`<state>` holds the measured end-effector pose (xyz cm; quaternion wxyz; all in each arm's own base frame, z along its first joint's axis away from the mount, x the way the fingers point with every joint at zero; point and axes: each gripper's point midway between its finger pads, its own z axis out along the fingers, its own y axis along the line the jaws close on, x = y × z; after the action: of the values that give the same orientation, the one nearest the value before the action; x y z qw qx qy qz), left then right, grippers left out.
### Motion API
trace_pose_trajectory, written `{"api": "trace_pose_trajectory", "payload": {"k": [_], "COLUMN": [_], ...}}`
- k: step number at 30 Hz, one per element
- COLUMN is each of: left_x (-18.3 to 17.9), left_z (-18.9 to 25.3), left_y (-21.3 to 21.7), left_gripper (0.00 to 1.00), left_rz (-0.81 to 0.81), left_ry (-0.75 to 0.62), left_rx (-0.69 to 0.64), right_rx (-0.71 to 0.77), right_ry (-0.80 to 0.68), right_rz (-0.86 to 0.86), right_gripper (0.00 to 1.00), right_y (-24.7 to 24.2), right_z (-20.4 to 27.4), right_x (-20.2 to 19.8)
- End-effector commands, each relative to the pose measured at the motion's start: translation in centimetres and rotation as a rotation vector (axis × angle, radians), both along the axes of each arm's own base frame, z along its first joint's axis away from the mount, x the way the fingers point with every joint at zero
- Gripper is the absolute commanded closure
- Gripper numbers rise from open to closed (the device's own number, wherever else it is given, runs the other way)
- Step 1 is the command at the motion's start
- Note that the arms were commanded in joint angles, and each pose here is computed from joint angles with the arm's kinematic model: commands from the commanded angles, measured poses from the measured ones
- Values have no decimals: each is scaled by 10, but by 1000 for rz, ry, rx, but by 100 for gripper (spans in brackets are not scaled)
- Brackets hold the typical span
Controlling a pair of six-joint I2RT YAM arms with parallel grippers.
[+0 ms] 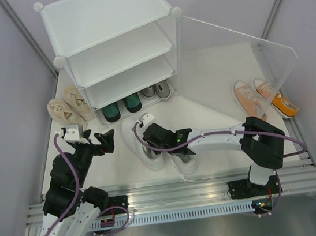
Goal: Place and organize the shoes in the shoe cabinet
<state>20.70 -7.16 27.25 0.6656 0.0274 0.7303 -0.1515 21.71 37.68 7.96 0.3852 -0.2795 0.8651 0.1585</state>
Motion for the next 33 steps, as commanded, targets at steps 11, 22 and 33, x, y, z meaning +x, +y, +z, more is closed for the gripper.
{"api": "trace_pose_trajectory", "payload": {"k": [11, 22, 33], "left_x": [2, 2, 4], "left_z": [7, 5, 5], "left_y": [-4, -3, -1], "left_gripper": [0, 0, 0], "left_rz": [-26, -18, -8], "left_ry": [-40, -36, -33], "left_rx": [24, 28, 30], "right_rx": [109, 109, 159], "right_ry": [-70, -59, -1], "right_rz": [42, -2, 78], "right_gripper": [61, 47, 37], "right_y": [29, 3, -3], "right_z": [46, 71, 71], "right_x": [16, 8, -36]}}
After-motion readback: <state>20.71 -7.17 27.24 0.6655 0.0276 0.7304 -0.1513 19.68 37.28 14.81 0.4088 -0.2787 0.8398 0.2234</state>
